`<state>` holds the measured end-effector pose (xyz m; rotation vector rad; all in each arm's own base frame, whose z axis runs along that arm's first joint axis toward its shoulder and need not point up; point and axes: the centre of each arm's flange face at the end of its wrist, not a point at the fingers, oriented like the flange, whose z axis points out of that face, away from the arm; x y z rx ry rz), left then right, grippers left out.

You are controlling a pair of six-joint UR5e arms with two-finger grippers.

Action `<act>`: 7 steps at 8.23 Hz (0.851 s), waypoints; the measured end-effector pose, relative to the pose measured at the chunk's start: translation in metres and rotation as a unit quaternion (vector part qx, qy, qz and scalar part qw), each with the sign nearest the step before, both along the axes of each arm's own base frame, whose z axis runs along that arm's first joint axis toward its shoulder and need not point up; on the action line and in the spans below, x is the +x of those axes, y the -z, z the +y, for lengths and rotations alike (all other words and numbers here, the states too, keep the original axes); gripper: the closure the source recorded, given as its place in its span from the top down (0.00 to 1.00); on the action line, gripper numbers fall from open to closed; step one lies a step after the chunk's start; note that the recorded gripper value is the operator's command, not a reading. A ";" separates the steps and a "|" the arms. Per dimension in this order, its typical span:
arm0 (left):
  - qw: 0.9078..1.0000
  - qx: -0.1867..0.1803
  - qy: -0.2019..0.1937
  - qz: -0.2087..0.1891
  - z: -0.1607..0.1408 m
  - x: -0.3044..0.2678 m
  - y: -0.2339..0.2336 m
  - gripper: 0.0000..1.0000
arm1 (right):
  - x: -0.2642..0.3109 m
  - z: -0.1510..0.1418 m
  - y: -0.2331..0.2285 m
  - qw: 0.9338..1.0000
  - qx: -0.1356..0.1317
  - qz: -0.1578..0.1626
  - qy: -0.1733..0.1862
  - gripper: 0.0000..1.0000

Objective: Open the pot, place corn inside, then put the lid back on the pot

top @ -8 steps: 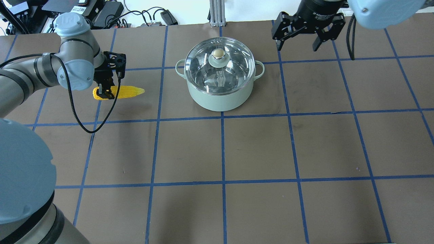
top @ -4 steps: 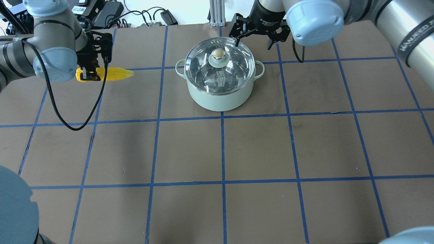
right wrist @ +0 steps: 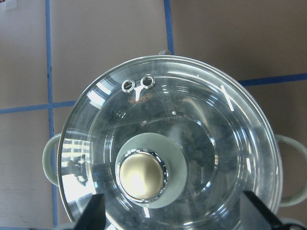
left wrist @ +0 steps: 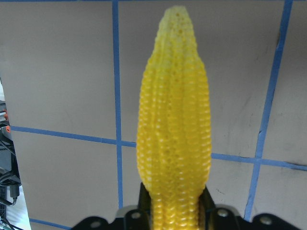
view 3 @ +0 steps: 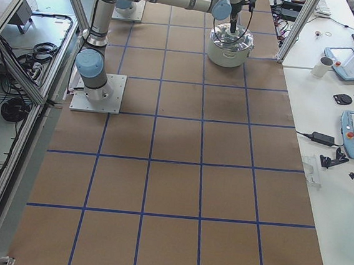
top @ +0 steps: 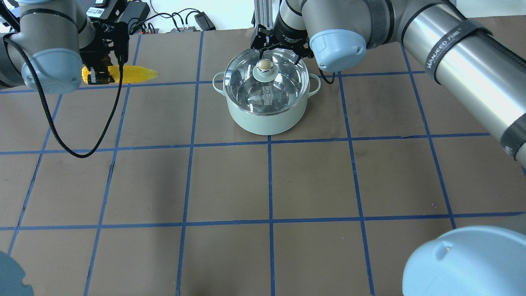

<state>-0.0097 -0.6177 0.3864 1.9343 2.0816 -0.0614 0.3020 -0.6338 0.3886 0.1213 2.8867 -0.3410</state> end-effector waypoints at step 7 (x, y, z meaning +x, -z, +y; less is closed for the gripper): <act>1.000 -0.012 0.002 -0.002 0.006 -0.003 -0.015 0.00 | 0.026 -0.017 0.031 1.000 0.004 -0.013 0.014 0.82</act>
